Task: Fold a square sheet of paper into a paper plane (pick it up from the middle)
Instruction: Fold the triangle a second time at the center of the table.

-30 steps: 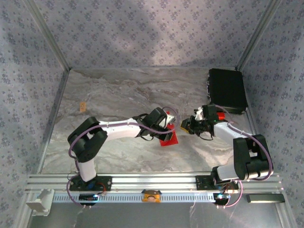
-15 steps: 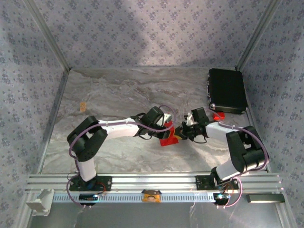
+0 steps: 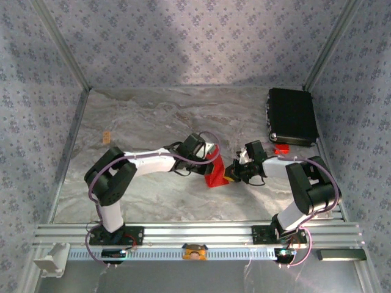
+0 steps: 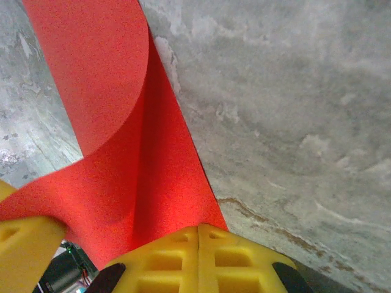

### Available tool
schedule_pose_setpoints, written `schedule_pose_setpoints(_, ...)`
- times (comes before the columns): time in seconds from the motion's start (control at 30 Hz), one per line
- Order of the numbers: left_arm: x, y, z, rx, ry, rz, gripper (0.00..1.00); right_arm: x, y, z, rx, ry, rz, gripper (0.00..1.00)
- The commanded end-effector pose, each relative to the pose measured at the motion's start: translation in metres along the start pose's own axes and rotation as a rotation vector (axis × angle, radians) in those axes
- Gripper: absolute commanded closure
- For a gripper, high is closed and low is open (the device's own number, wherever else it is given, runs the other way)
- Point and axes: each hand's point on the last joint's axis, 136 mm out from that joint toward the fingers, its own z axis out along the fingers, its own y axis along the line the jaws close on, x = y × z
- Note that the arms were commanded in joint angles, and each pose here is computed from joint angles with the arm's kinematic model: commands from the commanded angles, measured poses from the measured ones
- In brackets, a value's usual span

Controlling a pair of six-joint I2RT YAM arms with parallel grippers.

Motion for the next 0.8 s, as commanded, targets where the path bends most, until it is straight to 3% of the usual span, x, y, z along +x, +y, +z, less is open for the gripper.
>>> schedule_pose_setpoints(0.0, 0.004, 0.008, 0.004, -0.007, 0.030, 0.012, 0.97, 0.009, -0.022, 0.004, 0.068, 0.018, 0.027, 1.00)
schedule_pose_setpoints(0.5, 0.009, 0.032, 0.020, -0.075, 0.061, -0.020, 0.96, 0.006, -0.013, 0.004, 0.033, 0.018, 0.012, 1.00)
schedule_pose_setpoints(0.77, 0.013, 0.033, 0.018, -0.074, 0.064, -0.030, 0.96, 0.000, 0.021, -0.002, -0.037, -0.003, -0.076, 0.99)
